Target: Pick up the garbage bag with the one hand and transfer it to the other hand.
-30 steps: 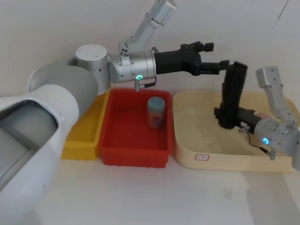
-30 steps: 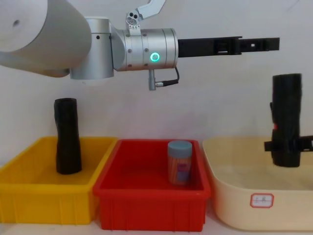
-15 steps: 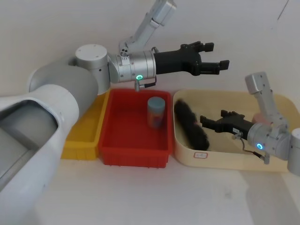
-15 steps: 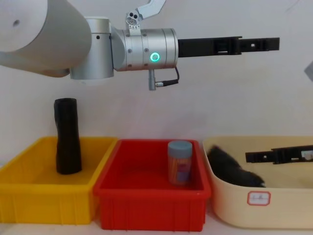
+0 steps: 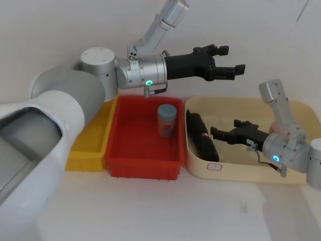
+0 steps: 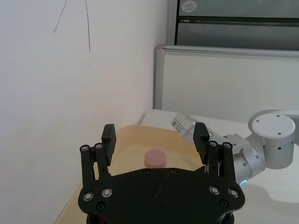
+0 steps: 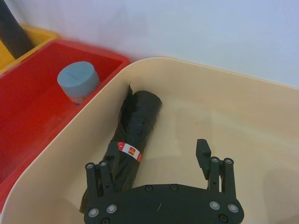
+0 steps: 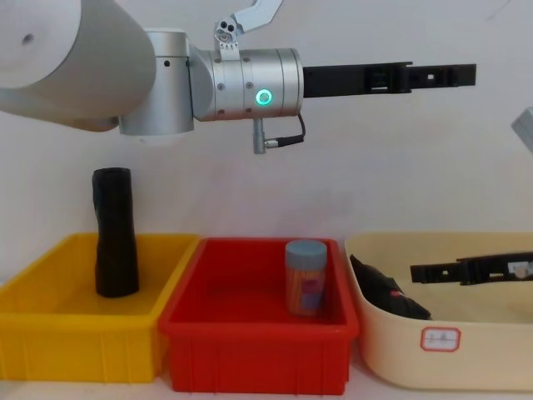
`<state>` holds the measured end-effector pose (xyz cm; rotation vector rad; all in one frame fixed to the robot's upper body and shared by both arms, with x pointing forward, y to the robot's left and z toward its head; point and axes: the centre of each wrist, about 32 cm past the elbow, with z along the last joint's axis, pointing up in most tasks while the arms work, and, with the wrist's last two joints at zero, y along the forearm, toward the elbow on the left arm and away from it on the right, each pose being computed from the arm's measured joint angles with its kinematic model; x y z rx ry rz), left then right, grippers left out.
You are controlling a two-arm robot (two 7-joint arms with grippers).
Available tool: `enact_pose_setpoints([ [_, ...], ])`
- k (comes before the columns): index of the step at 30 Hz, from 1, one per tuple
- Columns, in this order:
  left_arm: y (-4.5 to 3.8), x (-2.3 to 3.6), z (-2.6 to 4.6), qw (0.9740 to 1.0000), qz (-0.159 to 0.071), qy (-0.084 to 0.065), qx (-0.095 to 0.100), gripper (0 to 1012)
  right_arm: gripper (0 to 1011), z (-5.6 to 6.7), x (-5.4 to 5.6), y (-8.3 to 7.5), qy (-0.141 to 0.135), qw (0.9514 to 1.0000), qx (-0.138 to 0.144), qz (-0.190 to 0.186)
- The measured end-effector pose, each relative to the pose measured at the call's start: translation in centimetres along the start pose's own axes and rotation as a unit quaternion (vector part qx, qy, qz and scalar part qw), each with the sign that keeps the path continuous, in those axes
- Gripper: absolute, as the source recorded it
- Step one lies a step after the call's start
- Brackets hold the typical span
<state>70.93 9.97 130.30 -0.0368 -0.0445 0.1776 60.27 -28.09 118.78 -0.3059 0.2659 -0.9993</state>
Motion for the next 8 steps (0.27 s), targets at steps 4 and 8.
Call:
enact_pose_setpoints([
  [4,0.0,0.0,0.0,1.0,0.0,0.0,0.0,1002,999,-0.06,0.01,0.02,-0.001,1.0,-0.001,0.001],
  [8,0.0,0.0,0.0,1.0,0.0,0.0,0.0,1001,1000,-0.1,0.0,0.05,-0.001,1.0,-0.001,0.002],
])
